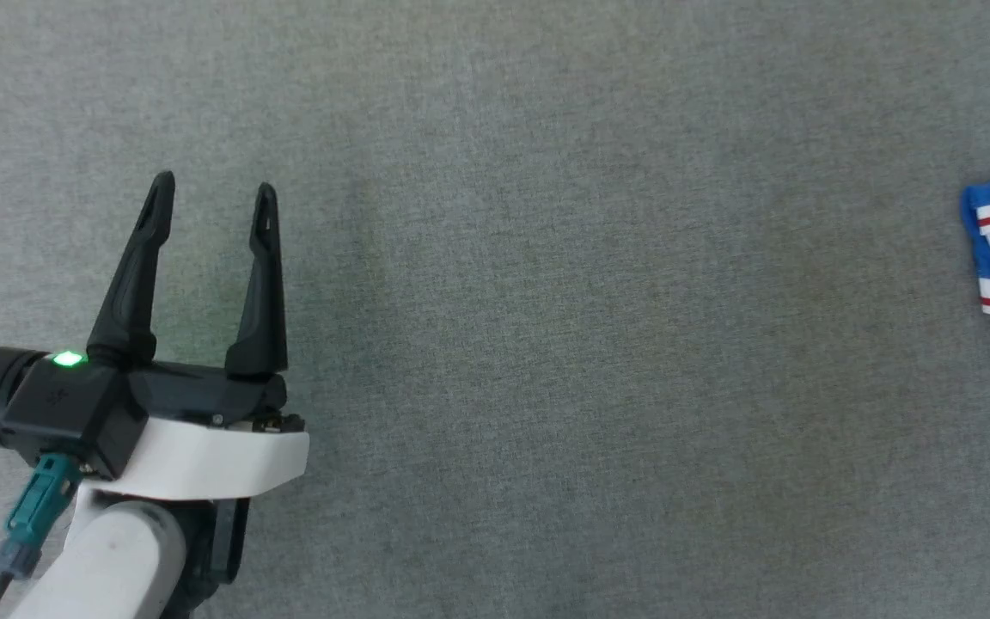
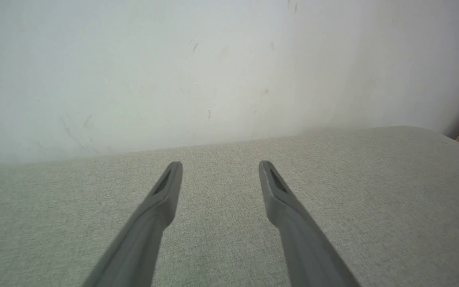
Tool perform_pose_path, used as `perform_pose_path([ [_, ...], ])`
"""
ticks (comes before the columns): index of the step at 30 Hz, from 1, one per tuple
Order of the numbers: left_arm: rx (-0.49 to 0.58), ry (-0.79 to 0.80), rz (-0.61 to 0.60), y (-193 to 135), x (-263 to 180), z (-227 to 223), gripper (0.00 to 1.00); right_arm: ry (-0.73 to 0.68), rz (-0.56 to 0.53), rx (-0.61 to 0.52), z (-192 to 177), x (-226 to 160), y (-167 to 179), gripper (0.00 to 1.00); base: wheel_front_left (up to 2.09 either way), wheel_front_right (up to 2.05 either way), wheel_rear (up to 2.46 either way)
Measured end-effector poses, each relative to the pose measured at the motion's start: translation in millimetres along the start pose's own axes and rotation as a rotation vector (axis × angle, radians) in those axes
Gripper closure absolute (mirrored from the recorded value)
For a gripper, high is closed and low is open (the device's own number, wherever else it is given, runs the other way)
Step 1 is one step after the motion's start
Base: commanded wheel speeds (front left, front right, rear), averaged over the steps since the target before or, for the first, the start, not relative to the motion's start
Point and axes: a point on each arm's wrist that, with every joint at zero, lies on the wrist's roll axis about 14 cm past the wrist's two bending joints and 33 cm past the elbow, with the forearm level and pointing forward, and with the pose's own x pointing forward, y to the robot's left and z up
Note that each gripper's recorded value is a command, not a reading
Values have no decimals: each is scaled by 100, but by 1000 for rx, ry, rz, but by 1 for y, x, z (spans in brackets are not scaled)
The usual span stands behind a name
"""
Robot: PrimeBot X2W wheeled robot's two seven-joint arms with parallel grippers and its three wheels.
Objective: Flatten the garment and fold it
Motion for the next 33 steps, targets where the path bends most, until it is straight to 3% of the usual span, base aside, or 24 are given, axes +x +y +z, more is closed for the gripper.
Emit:
perform_pose_path([
  [11,-30,-41,24,3,-3,7,0,-15,-4,27,-4,0,-1,0,0,0,0],
  [17,-110,-42,74,5,-17,18,0,-135,36,142,13,-18,11,0,0,0,0],
  [27,-109,-53,120,6,-67,42,0,-401,274,369,34,-111,102,0,0,0,0],
  [33,-73,-128,159,9,-94,73,0,-632,329,426,76,-173,112,0,0,0,0],
])
